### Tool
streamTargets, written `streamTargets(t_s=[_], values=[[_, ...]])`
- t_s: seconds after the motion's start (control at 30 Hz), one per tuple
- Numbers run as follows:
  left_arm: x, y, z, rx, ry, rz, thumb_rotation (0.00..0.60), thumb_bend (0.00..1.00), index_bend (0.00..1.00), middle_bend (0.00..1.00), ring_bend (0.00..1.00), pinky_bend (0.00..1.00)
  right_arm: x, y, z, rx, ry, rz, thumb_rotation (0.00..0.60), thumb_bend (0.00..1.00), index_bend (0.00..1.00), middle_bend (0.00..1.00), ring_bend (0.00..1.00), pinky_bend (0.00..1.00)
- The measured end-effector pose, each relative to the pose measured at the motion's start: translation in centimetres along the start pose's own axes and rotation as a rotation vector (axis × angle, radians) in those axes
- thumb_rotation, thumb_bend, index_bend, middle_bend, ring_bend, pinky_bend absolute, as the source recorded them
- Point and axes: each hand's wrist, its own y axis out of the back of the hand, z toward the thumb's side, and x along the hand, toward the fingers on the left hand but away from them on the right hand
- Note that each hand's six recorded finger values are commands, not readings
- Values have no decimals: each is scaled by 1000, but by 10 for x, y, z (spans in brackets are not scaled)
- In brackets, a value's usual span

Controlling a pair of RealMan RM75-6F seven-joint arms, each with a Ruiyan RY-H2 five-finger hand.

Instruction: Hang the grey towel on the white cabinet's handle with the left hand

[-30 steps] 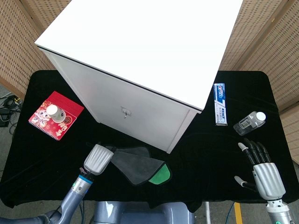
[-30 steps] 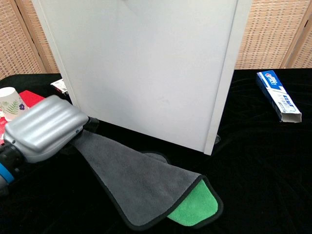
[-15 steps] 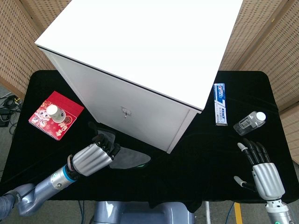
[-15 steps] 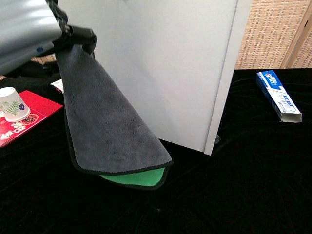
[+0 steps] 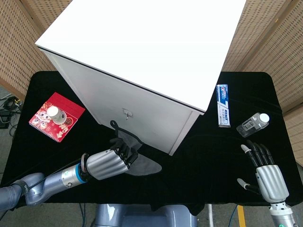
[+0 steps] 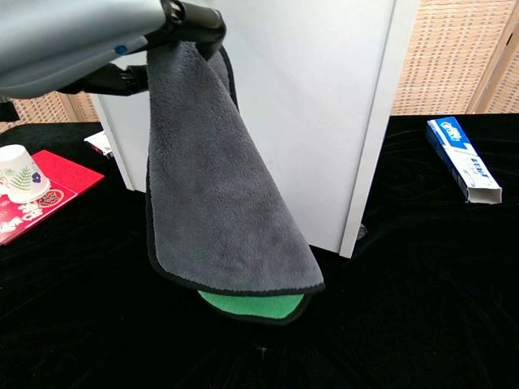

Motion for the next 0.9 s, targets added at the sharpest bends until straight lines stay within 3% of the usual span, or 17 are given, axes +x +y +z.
streamTargets(t_s=[0.43, 0.9], values=[[23, -19, 8, -17, -6, -44, 600, 412, 801, 878, 790, 672, -1, 0, -3, -11, -5, 7, 600, 117, 84, 0, 0, 0], [27, -8, 12, -30, -4, 2, 600, 408, 801, 878, 788, 672, -2, 1, -3, -14, -5, 4, 600, 117, 84, 0, 0, 0]])
